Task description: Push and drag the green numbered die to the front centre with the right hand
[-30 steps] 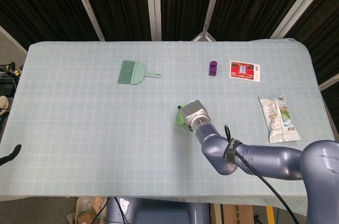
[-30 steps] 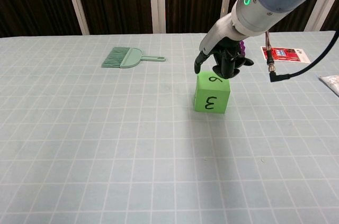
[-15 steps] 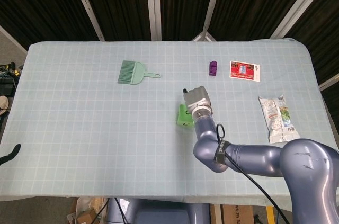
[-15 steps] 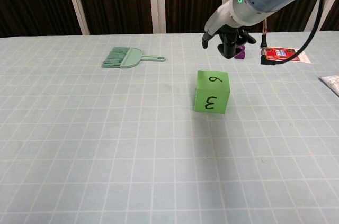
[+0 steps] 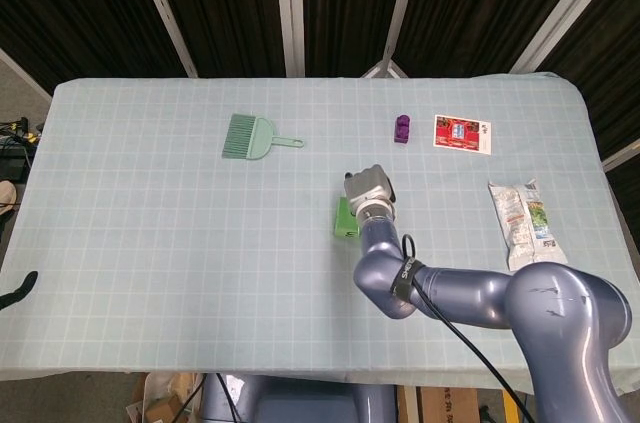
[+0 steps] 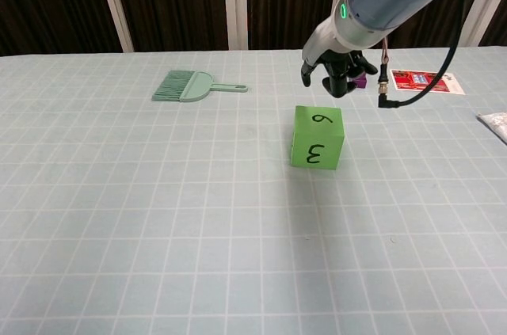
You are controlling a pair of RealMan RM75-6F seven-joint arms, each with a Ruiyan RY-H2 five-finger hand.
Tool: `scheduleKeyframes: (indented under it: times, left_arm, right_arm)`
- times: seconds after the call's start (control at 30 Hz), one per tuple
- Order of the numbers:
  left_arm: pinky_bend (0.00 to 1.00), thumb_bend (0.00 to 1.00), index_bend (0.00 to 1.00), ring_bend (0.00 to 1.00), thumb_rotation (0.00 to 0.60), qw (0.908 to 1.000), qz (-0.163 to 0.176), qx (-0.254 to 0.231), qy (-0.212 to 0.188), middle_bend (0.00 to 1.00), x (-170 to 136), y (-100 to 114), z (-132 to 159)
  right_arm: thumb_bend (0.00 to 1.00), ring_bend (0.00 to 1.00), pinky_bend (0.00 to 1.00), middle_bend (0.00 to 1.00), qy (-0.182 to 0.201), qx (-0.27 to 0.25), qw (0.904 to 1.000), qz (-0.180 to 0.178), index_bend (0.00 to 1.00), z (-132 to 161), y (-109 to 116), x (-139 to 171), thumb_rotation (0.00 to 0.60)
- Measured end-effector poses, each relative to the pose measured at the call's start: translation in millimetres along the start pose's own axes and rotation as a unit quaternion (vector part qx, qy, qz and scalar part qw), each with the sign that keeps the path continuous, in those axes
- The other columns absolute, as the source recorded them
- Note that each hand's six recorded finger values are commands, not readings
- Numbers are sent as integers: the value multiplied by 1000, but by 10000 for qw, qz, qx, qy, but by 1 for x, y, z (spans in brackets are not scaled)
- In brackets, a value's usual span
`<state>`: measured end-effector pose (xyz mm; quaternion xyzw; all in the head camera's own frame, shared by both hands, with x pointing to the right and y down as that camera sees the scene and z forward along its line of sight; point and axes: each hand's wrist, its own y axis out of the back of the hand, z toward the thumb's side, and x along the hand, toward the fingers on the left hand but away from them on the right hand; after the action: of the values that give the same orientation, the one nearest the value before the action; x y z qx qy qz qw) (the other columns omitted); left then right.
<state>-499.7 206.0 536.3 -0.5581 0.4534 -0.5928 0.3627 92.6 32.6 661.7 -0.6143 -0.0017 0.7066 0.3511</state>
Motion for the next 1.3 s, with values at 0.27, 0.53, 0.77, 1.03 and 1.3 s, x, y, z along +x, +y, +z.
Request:
scheduleKeyframes:
  times: [0.27, 0.53, 0.77, 1.03, 1.3]
  left_arm:
    - [82, 335, 106, 0, 600, 10000, 2, -6, 5, 0, 0, 0, 0]
    - [82, 335, 106, 0, 600, 10000, 12, -11, 14, 0, 0, 1, -1]
    - [82, 335, 106, 0, 600, 10000, 13, -10, 18, 0, 0, 1, -1]
    - [82, 335, 106, 0, 600, 10000, 4, -6, 18, 0, 0, 1, -1]
    - [82, 335, 106, 0, 600, 10000, 1, -18, 18, 0, 0, 1, -1]
  right_arm:
    - [855, 839, 694, 820, -30, 81, 9999, 120, 153, 4, 0, -2, 600]
    - [856, 839, 694, 820, -28, 150, 9996, 218, 186, 7, -3, -5, 600]
    - [856, 839, 694, 820, -5, 165, 9993, 338, 199, 8, -7, -7, 600]
    - [856, 839, 694, 820, 207, 89, 9989, 423, 208, 16, -10, -5, 600]
    - [856, 839, 694, 820, 364, 158, 9981, 461, 220, 24, -11, 1, 600]
